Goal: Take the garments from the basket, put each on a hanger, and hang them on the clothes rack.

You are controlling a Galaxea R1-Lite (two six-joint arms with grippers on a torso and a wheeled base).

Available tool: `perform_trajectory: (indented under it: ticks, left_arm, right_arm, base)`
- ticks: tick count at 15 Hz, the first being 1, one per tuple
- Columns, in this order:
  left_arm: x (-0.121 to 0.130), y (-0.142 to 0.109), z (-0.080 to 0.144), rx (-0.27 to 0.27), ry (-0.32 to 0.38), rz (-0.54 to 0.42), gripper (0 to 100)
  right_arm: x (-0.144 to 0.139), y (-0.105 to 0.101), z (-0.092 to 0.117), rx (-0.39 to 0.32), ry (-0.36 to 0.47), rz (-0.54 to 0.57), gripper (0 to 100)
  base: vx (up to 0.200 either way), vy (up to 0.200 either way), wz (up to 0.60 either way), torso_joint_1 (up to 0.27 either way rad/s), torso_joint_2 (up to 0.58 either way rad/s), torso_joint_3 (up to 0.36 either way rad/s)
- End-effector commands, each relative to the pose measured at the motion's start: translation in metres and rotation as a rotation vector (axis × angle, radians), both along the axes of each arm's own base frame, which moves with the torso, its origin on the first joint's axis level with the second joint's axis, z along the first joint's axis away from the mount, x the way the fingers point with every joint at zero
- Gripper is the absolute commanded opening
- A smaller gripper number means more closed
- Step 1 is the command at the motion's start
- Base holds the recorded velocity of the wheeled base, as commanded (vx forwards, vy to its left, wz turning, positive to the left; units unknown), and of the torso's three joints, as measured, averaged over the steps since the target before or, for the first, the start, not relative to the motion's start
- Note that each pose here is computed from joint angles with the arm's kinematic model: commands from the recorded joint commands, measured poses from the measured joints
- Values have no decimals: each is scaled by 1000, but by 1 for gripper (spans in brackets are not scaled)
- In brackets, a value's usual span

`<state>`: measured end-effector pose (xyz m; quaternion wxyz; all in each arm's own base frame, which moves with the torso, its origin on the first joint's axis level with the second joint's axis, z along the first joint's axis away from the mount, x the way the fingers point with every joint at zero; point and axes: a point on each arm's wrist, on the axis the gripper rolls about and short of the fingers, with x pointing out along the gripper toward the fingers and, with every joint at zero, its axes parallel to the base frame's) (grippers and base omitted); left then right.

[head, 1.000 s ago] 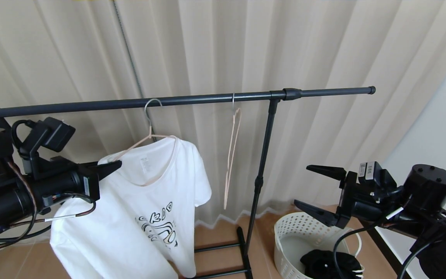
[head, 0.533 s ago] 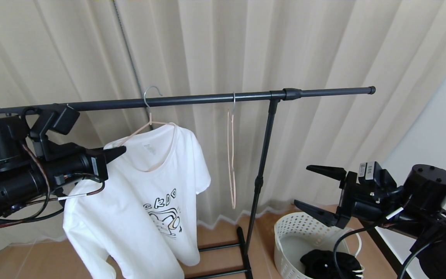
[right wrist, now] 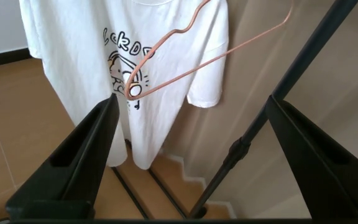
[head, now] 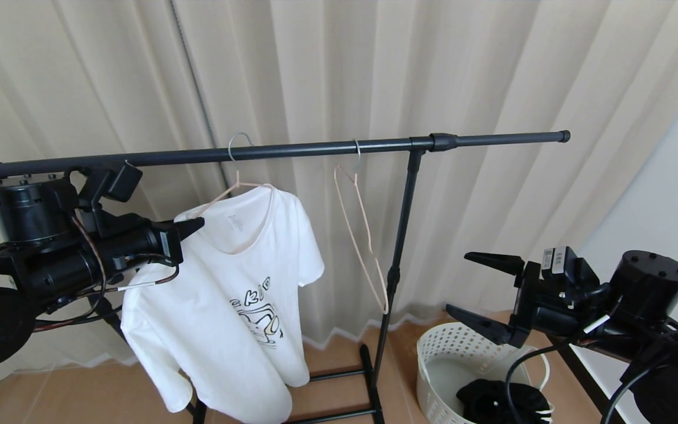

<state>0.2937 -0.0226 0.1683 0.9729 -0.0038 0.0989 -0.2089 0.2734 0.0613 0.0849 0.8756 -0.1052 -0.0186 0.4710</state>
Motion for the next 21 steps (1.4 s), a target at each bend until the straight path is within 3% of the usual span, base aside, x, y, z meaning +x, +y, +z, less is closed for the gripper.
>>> perform_trajectory:
  ticks: [1, 3, 4, 8, 11, 13, 14, 15, 18, 21]
  left_arm:
    - [2, 0, -5, 2, 15, 0, 0]
    - [-1, 0, -9, 7, 30, -1, 0]
    - [-2, 0, -10, 9, 33, -1, 100]
    - [-7, 0, -6, 2, 17, -3, 100]
    - [-33, 2, 13, -1, -46, 0, 100]
    - [-57, 3, 21, -2, -78, 1, 100]
    - [-84, 9, 23, 2, -91, 24, 100]
    - [-99, 13, 23, 4, -93, 42, 100]
    - [-142, 15, 13, 6, -56, 45, 100]
    - [-172, 14, -9, 14, -29, 34, 100]
  right_arm:
    - [0, 0, -1, 0, 2, 1, 100]
    - [0, 0, -1, -2, 3, 1, 100]
    - [0, 0, -1, -1, 1, 1, 100]
    - [0, 0, 0, 0, -2, 1, 100]
    - [-3, 0, 11, 7, -39, -7, 100]
    - [-6, -3, 32, 23, -101, -109, 100]
    - [-14, -7, 56, 47, -143, -297, 100]
    - [-25, -11, 67, 55, -137, -366, 100]
    - [-81, -23, 90, 22, 16, -493, 100]
    - [-138, -33, 92, -14, 111, -524, 100]
  base:
    - [0, 0, 0, 0, 0, 0]
    - [0, 0, 0, 0, 0, 0]
    - [0, 0, 0, 0, 0, 0]
    - [0, 0, 0, 0, 0, 0]
    - [0, 0, 0, 0, 0, 0]
    - [0, 0, 0, 0, 0, 0]
    - [0, 0, 0, 0, 0, 0]
    - [0, 0, 0, 0, 0, 0]
    - [0, 0, 0, 0, 0, 0]
    - [0, 0, 0, 0, 0, 0]
